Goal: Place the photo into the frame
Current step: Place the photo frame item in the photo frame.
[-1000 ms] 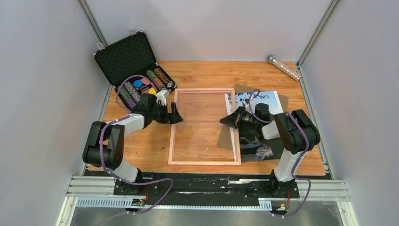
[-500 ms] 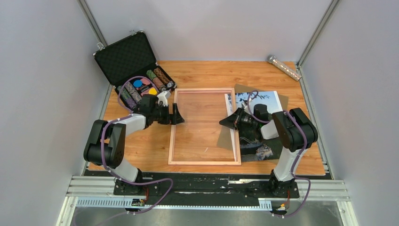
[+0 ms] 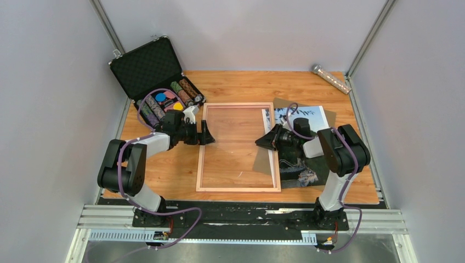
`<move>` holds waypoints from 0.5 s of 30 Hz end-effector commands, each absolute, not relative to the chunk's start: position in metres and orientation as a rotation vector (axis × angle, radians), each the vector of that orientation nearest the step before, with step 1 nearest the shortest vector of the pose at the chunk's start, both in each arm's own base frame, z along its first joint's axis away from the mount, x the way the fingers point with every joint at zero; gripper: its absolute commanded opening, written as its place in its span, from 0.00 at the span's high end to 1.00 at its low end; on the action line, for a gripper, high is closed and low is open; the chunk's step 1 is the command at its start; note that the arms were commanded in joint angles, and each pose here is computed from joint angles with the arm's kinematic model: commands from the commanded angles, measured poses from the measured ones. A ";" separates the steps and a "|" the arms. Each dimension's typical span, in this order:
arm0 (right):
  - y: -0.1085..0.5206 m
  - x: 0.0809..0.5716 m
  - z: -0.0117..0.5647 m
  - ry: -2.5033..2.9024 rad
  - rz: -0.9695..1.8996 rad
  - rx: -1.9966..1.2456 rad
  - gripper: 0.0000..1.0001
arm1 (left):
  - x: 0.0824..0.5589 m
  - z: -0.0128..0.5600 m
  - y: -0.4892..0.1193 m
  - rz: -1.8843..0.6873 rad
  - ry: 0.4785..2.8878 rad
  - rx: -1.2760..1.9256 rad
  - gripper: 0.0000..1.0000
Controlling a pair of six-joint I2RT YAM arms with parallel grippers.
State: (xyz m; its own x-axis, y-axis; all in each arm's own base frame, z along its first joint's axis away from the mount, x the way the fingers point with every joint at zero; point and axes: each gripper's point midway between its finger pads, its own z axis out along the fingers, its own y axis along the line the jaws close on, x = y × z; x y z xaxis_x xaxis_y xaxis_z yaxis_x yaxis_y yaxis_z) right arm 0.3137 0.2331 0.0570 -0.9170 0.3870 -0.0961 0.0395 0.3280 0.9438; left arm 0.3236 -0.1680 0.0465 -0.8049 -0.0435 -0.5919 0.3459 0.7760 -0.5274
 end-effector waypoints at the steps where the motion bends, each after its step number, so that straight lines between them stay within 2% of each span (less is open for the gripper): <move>1: 0.237 0.327 0.064 2.267 1.561 0.297 0.82 | 0.328 0.060 -0.176 -0.877 2.309 0.262 0.00; 15: 0.235 0.335 0.059 2.308 1.496 0.269 0.78 | 0.334 0.080 -0.171 -0.826 2.261 0.290 0.00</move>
